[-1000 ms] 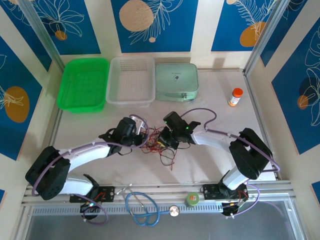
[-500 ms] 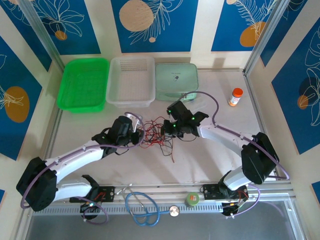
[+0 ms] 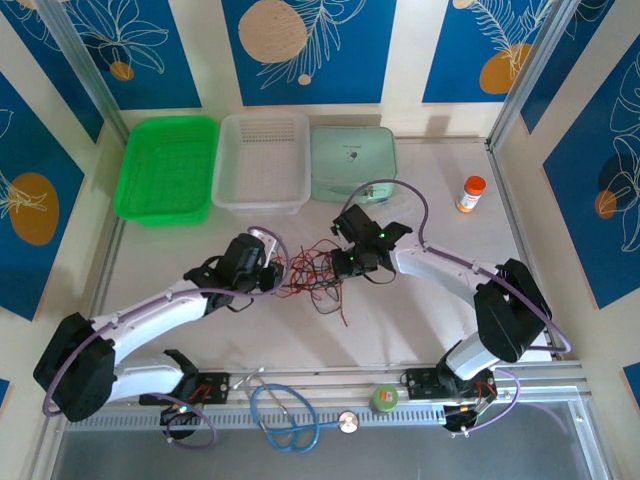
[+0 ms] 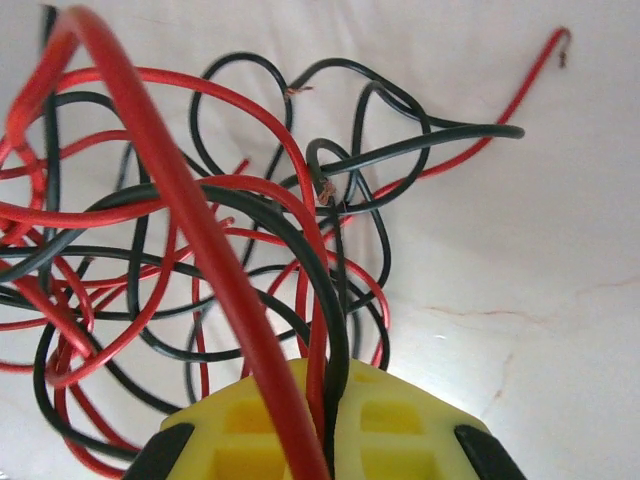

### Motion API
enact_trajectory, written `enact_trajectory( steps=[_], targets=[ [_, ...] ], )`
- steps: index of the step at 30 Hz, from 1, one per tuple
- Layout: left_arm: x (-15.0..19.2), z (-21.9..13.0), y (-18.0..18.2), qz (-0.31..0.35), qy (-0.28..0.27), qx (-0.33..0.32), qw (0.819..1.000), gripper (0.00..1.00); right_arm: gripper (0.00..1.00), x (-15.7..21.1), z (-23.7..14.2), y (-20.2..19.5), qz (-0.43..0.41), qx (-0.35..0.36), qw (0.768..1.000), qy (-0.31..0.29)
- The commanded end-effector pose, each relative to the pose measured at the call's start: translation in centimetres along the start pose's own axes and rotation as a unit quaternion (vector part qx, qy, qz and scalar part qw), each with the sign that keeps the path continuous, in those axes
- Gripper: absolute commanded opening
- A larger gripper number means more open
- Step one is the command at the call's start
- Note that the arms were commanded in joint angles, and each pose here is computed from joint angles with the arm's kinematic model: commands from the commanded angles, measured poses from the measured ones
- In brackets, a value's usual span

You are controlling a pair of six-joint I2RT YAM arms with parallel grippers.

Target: Untangle the cables

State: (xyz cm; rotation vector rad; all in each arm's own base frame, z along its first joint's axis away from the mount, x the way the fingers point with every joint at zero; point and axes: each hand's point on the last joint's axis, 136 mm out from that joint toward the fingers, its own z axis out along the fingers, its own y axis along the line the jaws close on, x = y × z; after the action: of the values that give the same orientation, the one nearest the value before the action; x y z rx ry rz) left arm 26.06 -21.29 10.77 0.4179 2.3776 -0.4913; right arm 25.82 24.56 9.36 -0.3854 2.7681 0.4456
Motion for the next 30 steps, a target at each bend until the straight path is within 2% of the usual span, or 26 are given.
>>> enact_trajectory(
  steps=[1,3,6,9,13,18,21,23,30],
  targets=[
    [0.4,0.3,-0.8,0.005,0.011,0.029,1.000,0.22,0.00,0.6,0.4,-0.9,0.009,0.023,1.000,-0.012],
    [0.1,0.1,-1.7,0.004,0.011,0.052,0.999,0.26,0.00,0.7,0.8,-0.6,0.008,0.029,0.999,-0.020],
    [-0.2,-0.6,-1.4,0.009,0.015,0.041,0.999,0.32,0.00,0.9,1.0,-1.3,-0.005,0.072,0.997,-0.030],
    [-0.6,-1.8,-1.8,0.015,0.020,0.045,0.999,0.48,0.00,1.0,1.2,-1.3,-0.007,0.074,0.997,-0.024],
    [0.1,-3.3,-3.3,0.008,0.035,0.090,0.995,0.65,0.00,1.1,1.2,-0.6,0.013,0.052,0.998,-0.016],
    [3.8,-2.1,-3.4,-0.028,0.074,0.116,0.990,0.71,0.00,1.5,1.4,0.3,0.047,0.012,0.999,-0.001],
    [5.0,-0.7,-3.4,-0.045,0.064,0.133,0.988,0.77,0.00,1.6,1.4,0.7,0.061,-0.011,0.998,0.008],
    [4.8,0.2,-3.3,-0.050,0.051,0.135,0.988,0.80,0.00,1.6,1.3,1.1,0.065,-0.026,0.997,0.010],
    [3.5,4.0,-3.3,-0.054,0.028,0.130,0.990,0.80,0.00,1.9,1.6,1.4,0.076,-0.040,0.996,0.019]
  ],
)
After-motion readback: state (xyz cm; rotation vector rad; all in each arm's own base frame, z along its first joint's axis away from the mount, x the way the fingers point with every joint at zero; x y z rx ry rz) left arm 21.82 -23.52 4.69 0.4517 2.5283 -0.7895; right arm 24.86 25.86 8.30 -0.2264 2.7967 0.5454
